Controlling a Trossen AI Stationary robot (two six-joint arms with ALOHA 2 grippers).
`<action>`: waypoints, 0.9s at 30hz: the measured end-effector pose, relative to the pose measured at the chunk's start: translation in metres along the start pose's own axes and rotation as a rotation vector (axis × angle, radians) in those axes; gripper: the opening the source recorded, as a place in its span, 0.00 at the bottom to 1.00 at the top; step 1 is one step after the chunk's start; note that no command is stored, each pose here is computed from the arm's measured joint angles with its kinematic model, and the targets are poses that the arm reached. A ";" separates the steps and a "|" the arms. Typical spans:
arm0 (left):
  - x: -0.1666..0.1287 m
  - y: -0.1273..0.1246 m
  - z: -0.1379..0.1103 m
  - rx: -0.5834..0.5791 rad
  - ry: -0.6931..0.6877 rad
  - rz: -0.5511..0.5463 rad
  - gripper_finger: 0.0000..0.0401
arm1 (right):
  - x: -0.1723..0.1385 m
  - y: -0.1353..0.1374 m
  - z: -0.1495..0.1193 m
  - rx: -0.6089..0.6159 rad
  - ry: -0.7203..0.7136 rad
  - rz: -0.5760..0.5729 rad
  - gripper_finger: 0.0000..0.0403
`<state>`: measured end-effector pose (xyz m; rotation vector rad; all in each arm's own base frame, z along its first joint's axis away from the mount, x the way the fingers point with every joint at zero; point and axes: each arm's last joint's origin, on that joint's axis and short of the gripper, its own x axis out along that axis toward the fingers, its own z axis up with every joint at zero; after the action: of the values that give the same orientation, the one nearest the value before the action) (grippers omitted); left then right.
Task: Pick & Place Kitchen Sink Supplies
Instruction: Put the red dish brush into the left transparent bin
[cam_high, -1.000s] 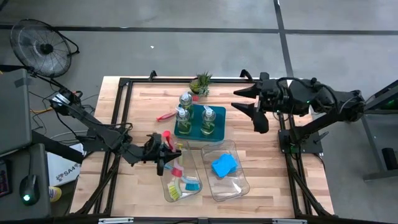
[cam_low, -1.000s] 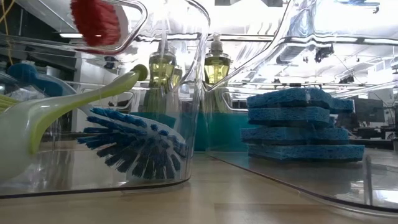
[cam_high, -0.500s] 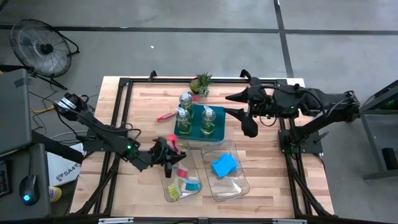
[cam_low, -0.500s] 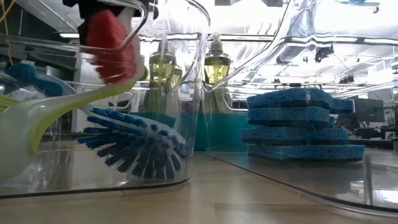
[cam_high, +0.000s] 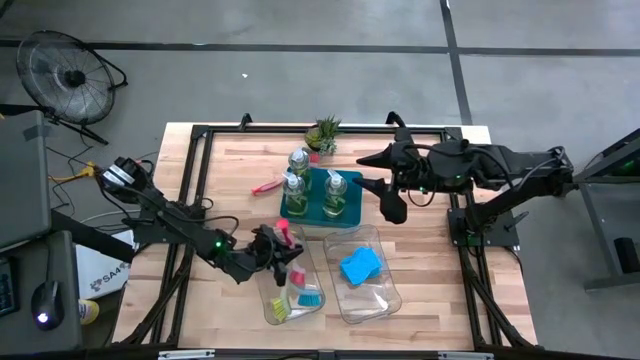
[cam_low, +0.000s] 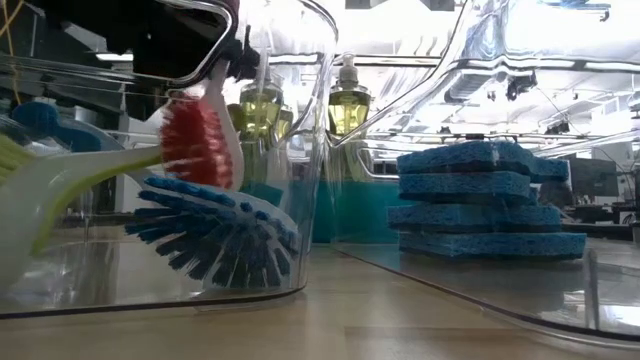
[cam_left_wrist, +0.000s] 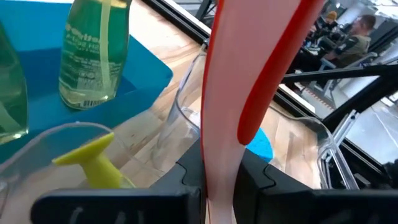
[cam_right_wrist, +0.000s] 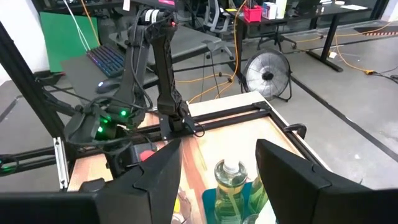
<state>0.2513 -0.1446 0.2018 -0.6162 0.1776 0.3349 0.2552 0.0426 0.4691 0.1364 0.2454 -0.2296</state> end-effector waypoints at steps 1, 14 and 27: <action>0.001 0.000 -0.002 -0.006 -0.003 0.002 0.10 | 0.000 0.000 0.000 0.001 0.001 -0.001 0.50; 0.013 -0.002 -0.017 -0.126 0.002 -0.037 0.14 | 0.000 -0.001 -0.007 0.022 0.067 -0.016 0.50; -0.004 -0.010 -0.034 -0.046 0.134 -0.117 0.15 | -0.001 -0.004 -0.015 0.019 0.143 -0.036 0.50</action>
<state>0.2490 -0.1738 0.1806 -0.6918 0.2615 0.1850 0.2505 0.0417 0.4547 0.1678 0.3880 -0.2587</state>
